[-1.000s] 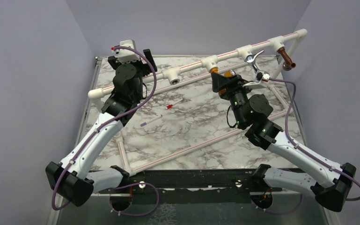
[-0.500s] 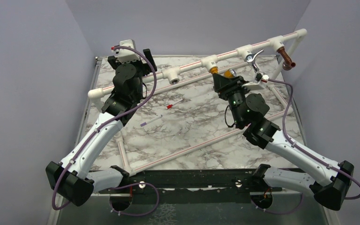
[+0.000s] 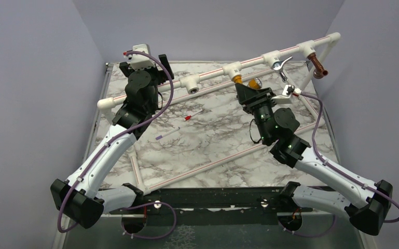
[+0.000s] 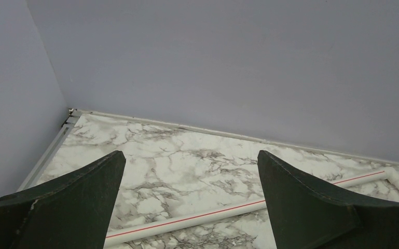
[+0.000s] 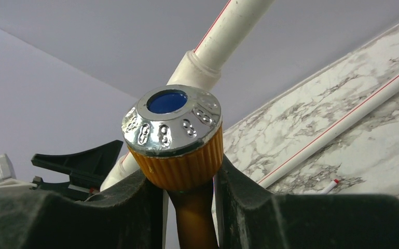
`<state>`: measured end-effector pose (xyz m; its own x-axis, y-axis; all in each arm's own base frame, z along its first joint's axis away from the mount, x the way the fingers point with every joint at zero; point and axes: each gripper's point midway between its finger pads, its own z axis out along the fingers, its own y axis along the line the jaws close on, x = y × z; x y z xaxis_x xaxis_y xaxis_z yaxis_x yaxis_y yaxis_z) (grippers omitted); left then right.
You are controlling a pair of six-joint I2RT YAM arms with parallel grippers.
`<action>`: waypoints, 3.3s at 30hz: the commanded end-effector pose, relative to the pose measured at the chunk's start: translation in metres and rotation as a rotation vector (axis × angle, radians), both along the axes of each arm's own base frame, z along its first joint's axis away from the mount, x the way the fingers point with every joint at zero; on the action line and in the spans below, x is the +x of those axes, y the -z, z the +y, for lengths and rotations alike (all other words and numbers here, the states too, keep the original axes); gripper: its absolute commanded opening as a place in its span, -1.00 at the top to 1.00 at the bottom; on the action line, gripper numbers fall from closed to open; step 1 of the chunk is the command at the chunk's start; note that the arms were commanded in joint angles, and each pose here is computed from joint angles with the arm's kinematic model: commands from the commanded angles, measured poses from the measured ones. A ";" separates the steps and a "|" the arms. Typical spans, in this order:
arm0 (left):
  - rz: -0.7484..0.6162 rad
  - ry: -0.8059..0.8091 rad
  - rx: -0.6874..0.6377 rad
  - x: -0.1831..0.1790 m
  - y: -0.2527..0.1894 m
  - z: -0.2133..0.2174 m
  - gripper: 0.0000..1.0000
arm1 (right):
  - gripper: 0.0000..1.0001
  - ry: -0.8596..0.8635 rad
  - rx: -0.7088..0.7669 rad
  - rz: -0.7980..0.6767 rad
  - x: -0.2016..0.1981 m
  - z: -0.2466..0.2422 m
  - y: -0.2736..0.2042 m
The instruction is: Install the water faucets
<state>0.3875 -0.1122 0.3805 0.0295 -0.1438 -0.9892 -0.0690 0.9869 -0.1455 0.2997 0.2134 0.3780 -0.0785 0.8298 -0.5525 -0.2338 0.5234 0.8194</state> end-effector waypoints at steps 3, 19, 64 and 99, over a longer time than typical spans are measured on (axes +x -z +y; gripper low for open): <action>0.515 0.085 0.264 -0.031 0.166 -0.010 -0.98 | 0.99 -0.043 0.340 0.068 -0.008 0.000 -0.006; 0.518 0.074 0.269 -0.031 0.168 -0.008 -0.98 | 0.99 -0.012 0.395 0.062 -0.011 -0.014 -0.016; 0.151 0.106 0.019 -0.029 0.026 -0.016 -0.98 | -0.73 0.186 -1.014 -0.186 -0.076 -0.135 -0.013; -0.416 0.848 -0.026 -0.165 -0.127 -0.080 -0.98 | -1.00 0.401 -1.055 0.084 0.025 -0.168 0.182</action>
